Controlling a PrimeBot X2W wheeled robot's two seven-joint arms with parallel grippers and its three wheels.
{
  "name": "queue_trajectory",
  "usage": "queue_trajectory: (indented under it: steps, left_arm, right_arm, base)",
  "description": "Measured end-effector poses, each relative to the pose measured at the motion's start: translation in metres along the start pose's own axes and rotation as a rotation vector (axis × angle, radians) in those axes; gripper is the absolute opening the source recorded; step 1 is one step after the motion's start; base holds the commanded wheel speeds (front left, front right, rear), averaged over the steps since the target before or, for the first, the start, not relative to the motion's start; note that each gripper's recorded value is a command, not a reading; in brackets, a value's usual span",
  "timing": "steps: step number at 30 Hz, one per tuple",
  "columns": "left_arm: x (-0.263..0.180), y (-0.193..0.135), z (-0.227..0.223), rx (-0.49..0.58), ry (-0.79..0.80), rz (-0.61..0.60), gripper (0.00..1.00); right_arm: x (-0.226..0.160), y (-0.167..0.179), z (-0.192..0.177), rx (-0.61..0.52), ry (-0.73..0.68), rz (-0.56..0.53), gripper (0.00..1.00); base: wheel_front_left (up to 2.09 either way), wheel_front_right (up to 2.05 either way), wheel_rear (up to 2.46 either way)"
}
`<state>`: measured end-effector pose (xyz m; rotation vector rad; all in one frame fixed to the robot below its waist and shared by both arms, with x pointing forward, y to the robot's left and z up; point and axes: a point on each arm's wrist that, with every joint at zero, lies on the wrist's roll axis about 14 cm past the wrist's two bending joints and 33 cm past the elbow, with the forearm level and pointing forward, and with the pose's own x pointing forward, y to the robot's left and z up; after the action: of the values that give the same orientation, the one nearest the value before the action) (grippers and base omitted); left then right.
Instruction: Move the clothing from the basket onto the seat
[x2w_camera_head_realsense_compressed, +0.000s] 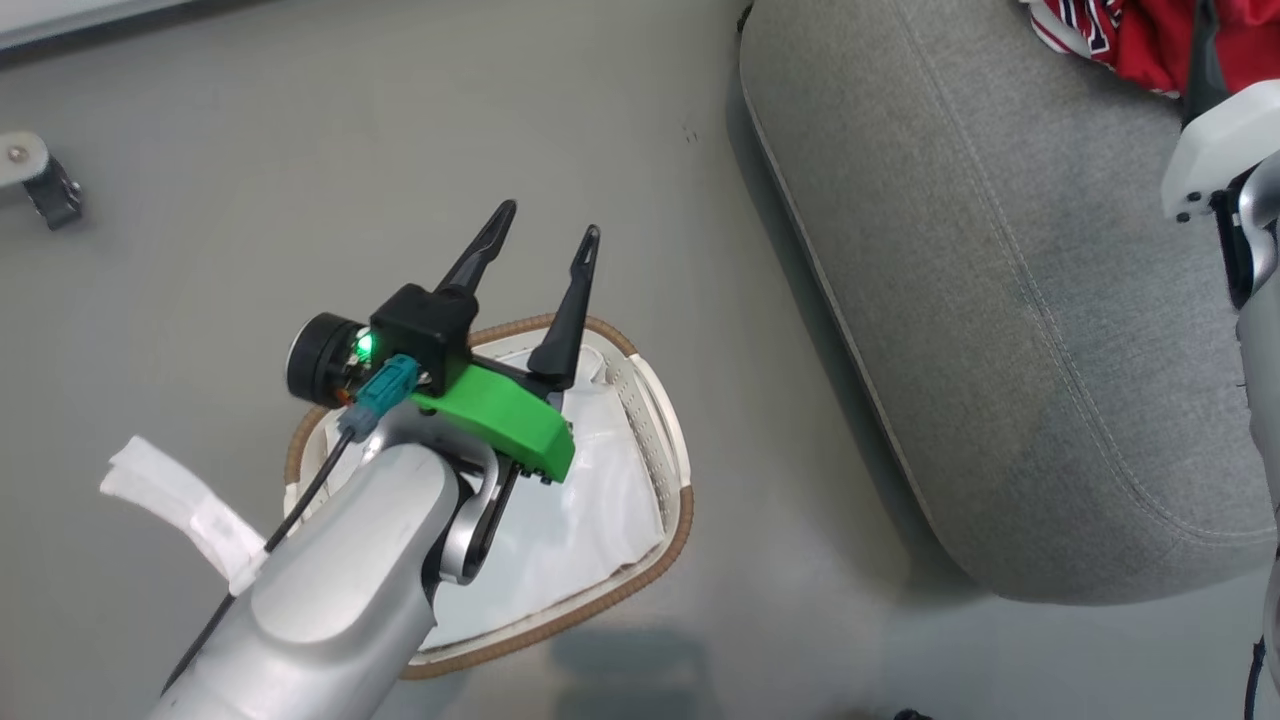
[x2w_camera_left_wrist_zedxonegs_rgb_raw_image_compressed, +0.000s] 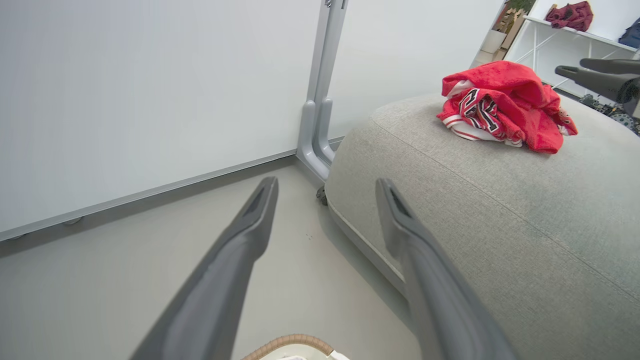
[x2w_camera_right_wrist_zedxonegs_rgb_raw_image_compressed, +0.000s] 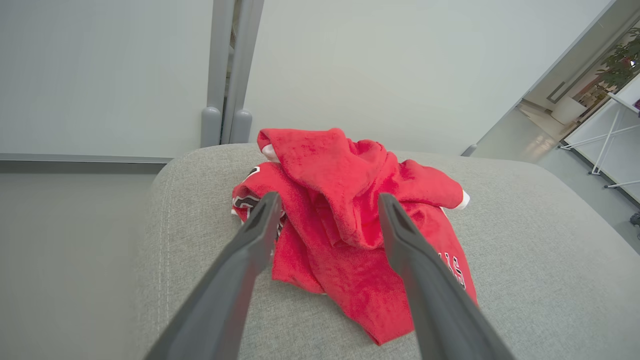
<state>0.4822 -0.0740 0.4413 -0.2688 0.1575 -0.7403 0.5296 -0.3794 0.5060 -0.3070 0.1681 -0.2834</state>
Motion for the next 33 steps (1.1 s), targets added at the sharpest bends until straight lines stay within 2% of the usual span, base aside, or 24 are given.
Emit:
queue_trajectory:
  steps: [10, 19, 28, 33]
  left_arm:
    - [-0.068, 0.048, 0.037, -0.003, -0.092, 0.27, 1.0]
    - [-0.157, 0.094, 0.047, 0.008, -0.138, 0.529, 1.0]
    - [-0.229, 0.098, 0.044, -0.012, -0.175, 0.678, 1.0]
    - [-0.25, 0.092, 0.043, -0.029, -0.2, 0.715, 1.0]
  right_arm:
    - [-0.028, 0.051, 0.045, 0.156, -0.137, 0.112, 1.0]
    - [-0.073, 0.123, 0.05, 0.294, -0.192, 0.258, 1.0]
    - [-0.131, 0.167, 0.049, 0.349, -0.23, 0.362, 1.0]
    - [-0.158, 0.184, 0.049, 0.4, -0.24, 0.426, 1.0]
  base:
    - [0.0, 0.0, 0.0]
    - [0.0, 0.0, 0.0]
    - [0.0, 0.0, 0.0]
    - [0.0, 0.0, 0.0]
